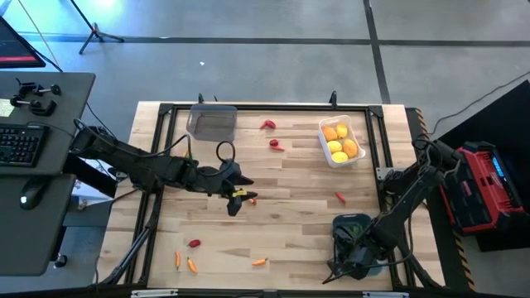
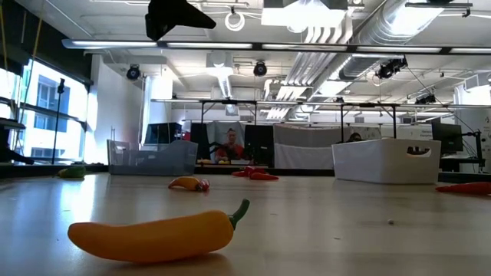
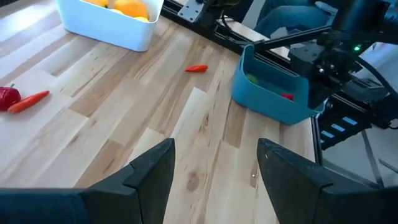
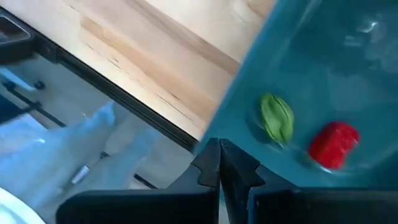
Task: Sort produce into baskets
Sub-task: Adjust the blue bin, then put the red chili pepper into the blue bin
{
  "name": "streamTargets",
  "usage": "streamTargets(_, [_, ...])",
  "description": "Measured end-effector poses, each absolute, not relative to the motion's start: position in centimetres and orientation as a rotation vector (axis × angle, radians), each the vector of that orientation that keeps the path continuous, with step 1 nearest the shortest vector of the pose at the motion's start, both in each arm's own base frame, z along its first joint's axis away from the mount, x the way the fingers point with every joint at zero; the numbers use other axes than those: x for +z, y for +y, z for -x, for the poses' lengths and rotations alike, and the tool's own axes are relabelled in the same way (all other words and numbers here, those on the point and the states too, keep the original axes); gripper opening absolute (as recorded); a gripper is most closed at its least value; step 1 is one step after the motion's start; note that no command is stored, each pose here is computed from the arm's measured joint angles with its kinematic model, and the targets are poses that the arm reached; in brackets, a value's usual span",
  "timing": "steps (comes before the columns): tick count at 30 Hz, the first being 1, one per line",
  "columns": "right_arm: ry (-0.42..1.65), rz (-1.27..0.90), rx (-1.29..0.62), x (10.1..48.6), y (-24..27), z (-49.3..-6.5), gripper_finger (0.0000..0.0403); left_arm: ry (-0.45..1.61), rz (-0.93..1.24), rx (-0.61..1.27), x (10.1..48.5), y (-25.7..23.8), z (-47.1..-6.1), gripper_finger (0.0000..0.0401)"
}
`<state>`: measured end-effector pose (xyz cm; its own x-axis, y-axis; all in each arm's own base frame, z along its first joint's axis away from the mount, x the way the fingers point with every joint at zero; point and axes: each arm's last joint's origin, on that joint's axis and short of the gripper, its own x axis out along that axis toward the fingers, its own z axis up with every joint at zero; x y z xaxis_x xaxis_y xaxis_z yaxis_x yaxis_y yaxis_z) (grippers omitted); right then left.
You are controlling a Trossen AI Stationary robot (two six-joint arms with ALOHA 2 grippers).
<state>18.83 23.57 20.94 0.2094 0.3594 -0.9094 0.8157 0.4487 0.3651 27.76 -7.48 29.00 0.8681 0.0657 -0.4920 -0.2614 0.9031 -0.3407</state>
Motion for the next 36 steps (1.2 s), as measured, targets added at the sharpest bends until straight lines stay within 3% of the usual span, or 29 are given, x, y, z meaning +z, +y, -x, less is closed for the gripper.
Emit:
streamTargets(5, [1.468, -1.09, -0.401, 22.0, 24.0, -17.1, 0.0, 0.565, 0.424, 0.051, 29.5, -7.6, -26.7, 0.0216])
streamTargets(9, [1.398, -1.052, -0.42, 24.2, 23.9, -16.0, 0.0, 0.687, 0.491, 0.009, 30.0, -8.7, -23.8, 0.021])
streamTargets(18, [1.076, -0.967, -0.559, 27.3, 21.9, -15.4, 0.0, 1.367, 0.776, 0.328, 25.1, -15.7, -16.9, 0.0185])
streamTargets(24, [0.883, -0.878, -0.529, 28.4, 21.5, -16.0, 0.0, 1.427, 0.744, 0.364, 21.5, -20.9, -16.0, 0.0177])
streamTargets(29, [0.868, -0.822, -0.518, 28.7, 21.0, -16.8, 0.0, 1.484, 0.662, 0.545, 18.6, -20.9, -16.7, 0.0177])
streamTargets(36, [0.913, -0.796, -0.517, 28.7, 20.4, -17.4, 0.0, 1.513, 0.569, 0.56, 16.6, -20.3, -18.5, 0.0177])
